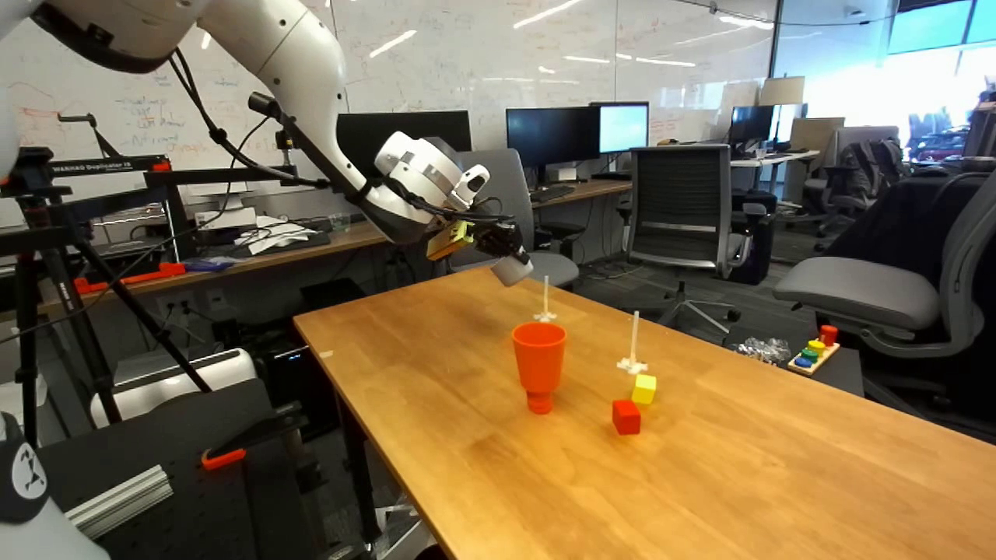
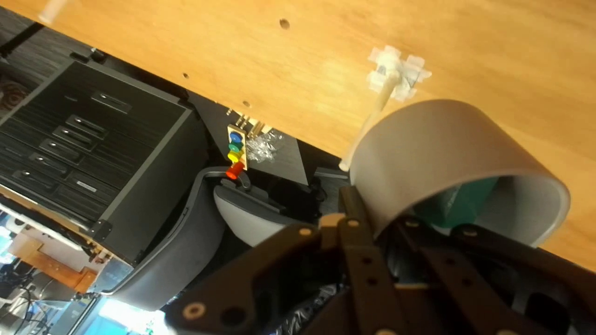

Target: Place the three blocks in the gray measuring cup

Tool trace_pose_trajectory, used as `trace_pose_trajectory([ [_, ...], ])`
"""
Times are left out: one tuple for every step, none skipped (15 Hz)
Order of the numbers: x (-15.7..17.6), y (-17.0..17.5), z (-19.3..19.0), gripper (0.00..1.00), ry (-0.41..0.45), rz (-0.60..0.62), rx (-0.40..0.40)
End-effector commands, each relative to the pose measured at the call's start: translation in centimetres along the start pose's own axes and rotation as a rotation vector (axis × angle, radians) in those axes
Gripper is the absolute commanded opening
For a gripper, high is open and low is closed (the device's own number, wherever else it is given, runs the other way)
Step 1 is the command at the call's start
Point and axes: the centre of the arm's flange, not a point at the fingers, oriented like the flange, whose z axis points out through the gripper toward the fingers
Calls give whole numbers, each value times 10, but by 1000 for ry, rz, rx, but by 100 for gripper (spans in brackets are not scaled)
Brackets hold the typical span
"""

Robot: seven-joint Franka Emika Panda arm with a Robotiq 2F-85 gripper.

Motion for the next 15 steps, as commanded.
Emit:
trace_pose_trajectory([
  [-55,49,-46,3,-77,37,-7],
  [-67,59,-46,3,-104,50,-7],
  [-81,71,-45,3,-134,61,2],
  [-94,84,-44,3,-156,78,10],
  [-108,97,-44,3,-174,98,18],
  [-122,112,-44,3,-184,110,27],
  [-134,126,-44,3,-183,124,36],
  [-142,139,-43,3,-167,136,43],
  [-148,152,-42,3,-157,150,61],
  [-152,163,-43,3,-134,168,67],
  [-154,172,-44,3,-119,183,76],
  [-155,180,-45,3,-101,189,82],
  [-158,185,-46,3,-84,200,80],
  [-159,189,-48,3,-67,200,80],
  [-162,193,-48,3,-50,202,75],
])
